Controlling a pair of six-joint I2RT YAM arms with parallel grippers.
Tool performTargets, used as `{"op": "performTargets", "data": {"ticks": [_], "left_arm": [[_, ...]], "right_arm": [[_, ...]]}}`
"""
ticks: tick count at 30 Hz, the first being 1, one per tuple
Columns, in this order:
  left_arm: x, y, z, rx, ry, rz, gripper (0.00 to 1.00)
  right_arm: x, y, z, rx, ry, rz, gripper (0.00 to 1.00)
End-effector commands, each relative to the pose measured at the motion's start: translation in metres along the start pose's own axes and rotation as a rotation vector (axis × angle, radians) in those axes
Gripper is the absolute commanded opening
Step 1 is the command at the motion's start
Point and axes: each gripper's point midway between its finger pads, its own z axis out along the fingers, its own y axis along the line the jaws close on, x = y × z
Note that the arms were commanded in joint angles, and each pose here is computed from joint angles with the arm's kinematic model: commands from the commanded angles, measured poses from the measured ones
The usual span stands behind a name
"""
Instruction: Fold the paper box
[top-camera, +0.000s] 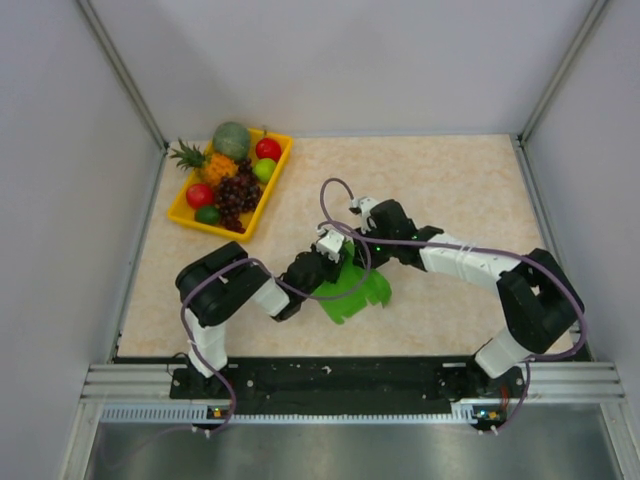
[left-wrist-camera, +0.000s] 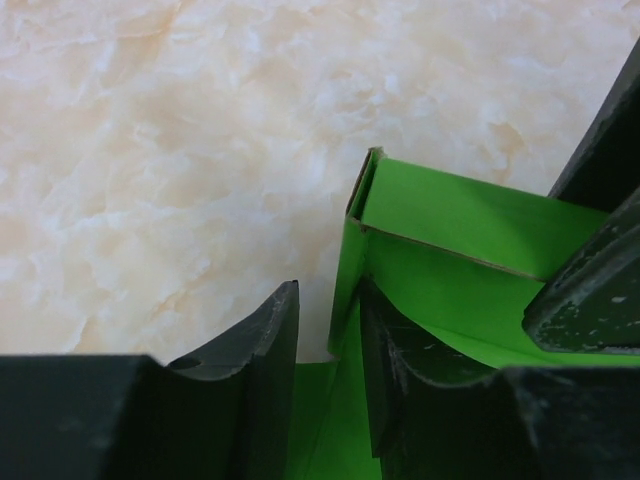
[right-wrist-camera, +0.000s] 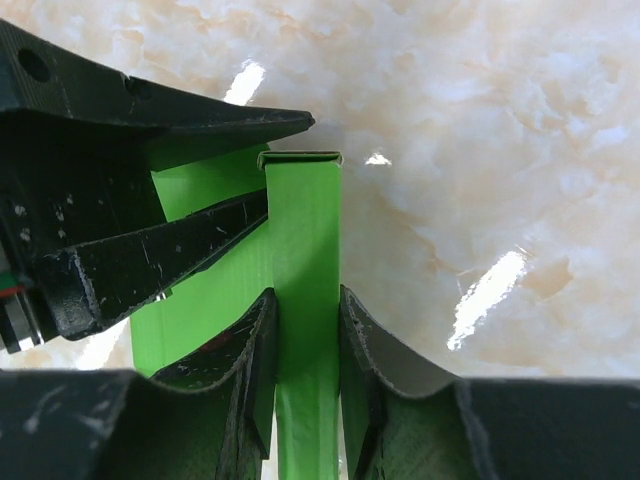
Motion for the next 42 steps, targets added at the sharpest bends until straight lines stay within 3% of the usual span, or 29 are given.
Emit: {"op": "performTargets", "data": {"ticks": [1,6,13,15,16,17,21,27,29,32,35,36,39,42], "left_arm": [[-0.019,-0.004,-0.013,0.044,-0.045,-0.039,0.38],[-0.029,-0.002,-0.019,0.075,-0.049,-0.038,0.45],[-0.041,-0.008,-0.027,0.168,-0.035,-0.041,0.45],[-0.039,-0.003,-0.025,0.151,-0.030,-0.041,0.39],[-0.039,-0.003,-0.024,0.152,-0.031,-0.034,0.29],[-0.036,-0.002,-0.023,0.145,-0.018,-0.032,0.27],[-0.030,-0.007,-0.018,0.173,0.003,-0.016,0.22],[-0.013,-0.005,-0.022,0.164,-0.027,-0.038,0.05],[-0.029,-0.006,-0.022,0.167,-0.125,-0.075,0.02],[-0.015,-0.009,-0.013,0.174,-0.099,-0.109,0.01],[-0.018,0.000,-0.015,0.130,-0.114,-0.130,0.09],[-0.016,0.001,-0.019,0.133,-0.111,-0.150,0.23],[-0.014,0.010,-0.027,0.122,-0.094,-0.200,0.38],[-0.015,0.023,-0.040,0.087,-0.077,-0.281,0.43]], "right_arm": [[0.000,0.022,0.000,-0.080,0.042,-0.037,0.11],[0.001,0.024,0.001,-0.098,0.049,-0.045,0.11],[0.003,0.024,0.002,-0.103,0.056,-0.044,0.11],[0.001,0.024,0.002,-0.106,0.052,-0.044,0.11],[0.001,0.024,0.002,-0.109,0.054,-0.044,0.11],[0.001,0.025,0.002,-0.112,0.053,-0.042,0.11],[0.000,0.027,0.003,-0.119,0.053,-0.043,0.11],[-0.003,0.024,0.000,-0.079,0.039,-0.037,0.10],[-0.005,0.026,-0.002,-0.071,0.030,-0.024,0.09],[-0.005,0.031,-0.004,-0.051,0.022,-0.035,0.07],[0.000,0.032,0.000,-0.031,0.033,-0.041,0.07],[0.001,0.030,0.000,-0.019,0.037,-0.044,0.07],[-0.001,0.021,0.001,0.030,0.032,-0.054,0.08],[-0.005,0.020,0.002,0.041,0.030,-0.070,0.10]]}}
